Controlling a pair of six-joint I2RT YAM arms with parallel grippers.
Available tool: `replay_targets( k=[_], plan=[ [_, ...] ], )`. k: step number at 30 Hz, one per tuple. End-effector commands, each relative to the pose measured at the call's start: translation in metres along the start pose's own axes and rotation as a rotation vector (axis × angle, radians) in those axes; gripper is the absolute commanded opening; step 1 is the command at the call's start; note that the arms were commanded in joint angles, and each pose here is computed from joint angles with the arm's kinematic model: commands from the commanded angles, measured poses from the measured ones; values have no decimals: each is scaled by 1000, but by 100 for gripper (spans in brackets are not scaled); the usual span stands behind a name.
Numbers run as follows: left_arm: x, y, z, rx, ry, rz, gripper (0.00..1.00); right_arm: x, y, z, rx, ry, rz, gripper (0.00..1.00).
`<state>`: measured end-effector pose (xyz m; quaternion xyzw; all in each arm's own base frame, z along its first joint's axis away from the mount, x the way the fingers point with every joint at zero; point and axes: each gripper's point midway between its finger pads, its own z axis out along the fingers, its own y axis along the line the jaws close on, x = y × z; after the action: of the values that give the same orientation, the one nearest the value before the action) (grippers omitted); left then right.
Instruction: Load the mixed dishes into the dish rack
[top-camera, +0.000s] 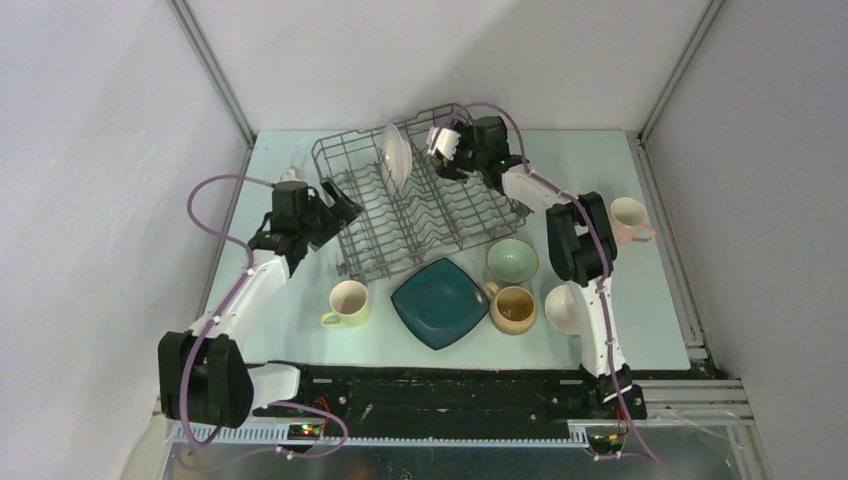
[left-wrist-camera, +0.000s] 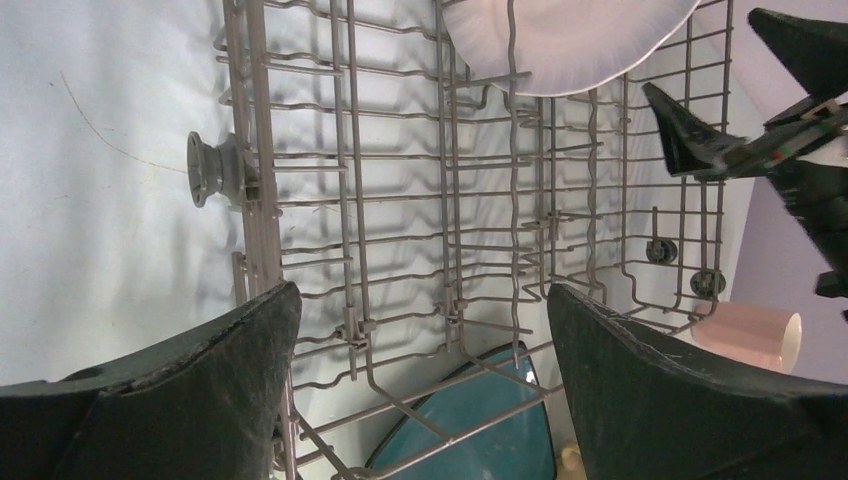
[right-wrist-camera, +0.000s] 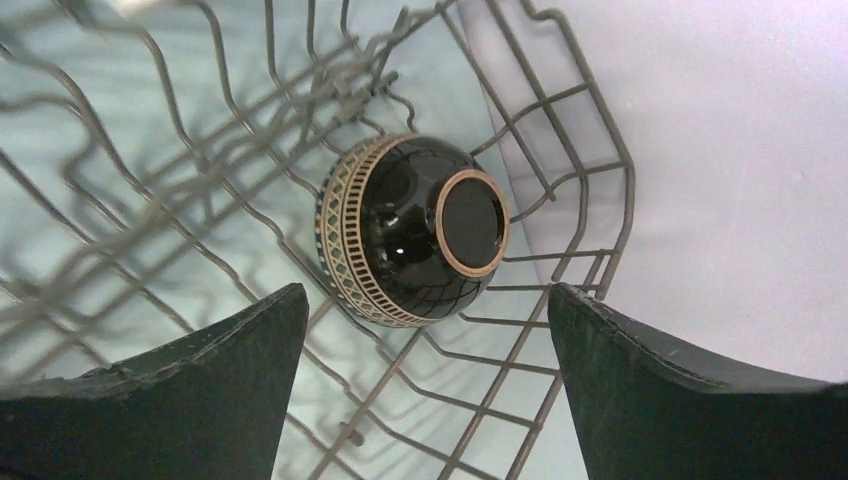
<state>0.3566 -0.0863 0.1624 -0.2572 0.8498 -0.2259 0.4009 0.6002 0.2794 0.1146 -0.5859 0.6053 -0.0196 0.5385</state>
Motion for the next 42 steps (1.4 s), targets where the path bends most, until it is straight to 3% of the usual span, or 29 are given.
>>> replay_targets(
  k=[1, 4, 8, 12, 15, 18, 25, 28, 32, 36, 42],
  plan=[
    [-1, -19, -12, 106, -13, 33, 100, -76, -49, -54, 83, -162, 234, 89],
    [-1, -27, -18, 143, -25, 57, 100, -105, -54, -80, 101, -244, 318, 89],
    [0, -27, -29, 72, -47, 161, 100, -133, -40, -107, 135, -233, 400, 80],
    [15, -40, -38, 43, -28, 272, 100, -155, -40, -134, 206, -198, 687, 77],
    [24, -45, -46, 55, -32, 313, 100, -138, -42, -159, 337, -73, 938, 78],
    [30, -51, -57, 91, -48, 350, 99, -127, -22, -186, 327, 44, 1093, 86],
    [38, -69, -78, 215, -112, 371, 97, -111, 26, -252, 270, 117, 1178, 89],
    [36, -76, -90, 262, -145, 368, 97, -85, 65, -272, 267, 223, 1169, 88],
    [44, -72, -96, 312, -171, 353, 97, -62, 117, -280, 252, 425, 1037, 86],
    [47, -72, -101, 367, -198, 330, 97, -51, 159, -270, 197, 523, 968, 76],
    [51, -67, -102, 363, -185, 343, 97, -39, 187, -243, 146, 569, 977, 59]
  ],
)
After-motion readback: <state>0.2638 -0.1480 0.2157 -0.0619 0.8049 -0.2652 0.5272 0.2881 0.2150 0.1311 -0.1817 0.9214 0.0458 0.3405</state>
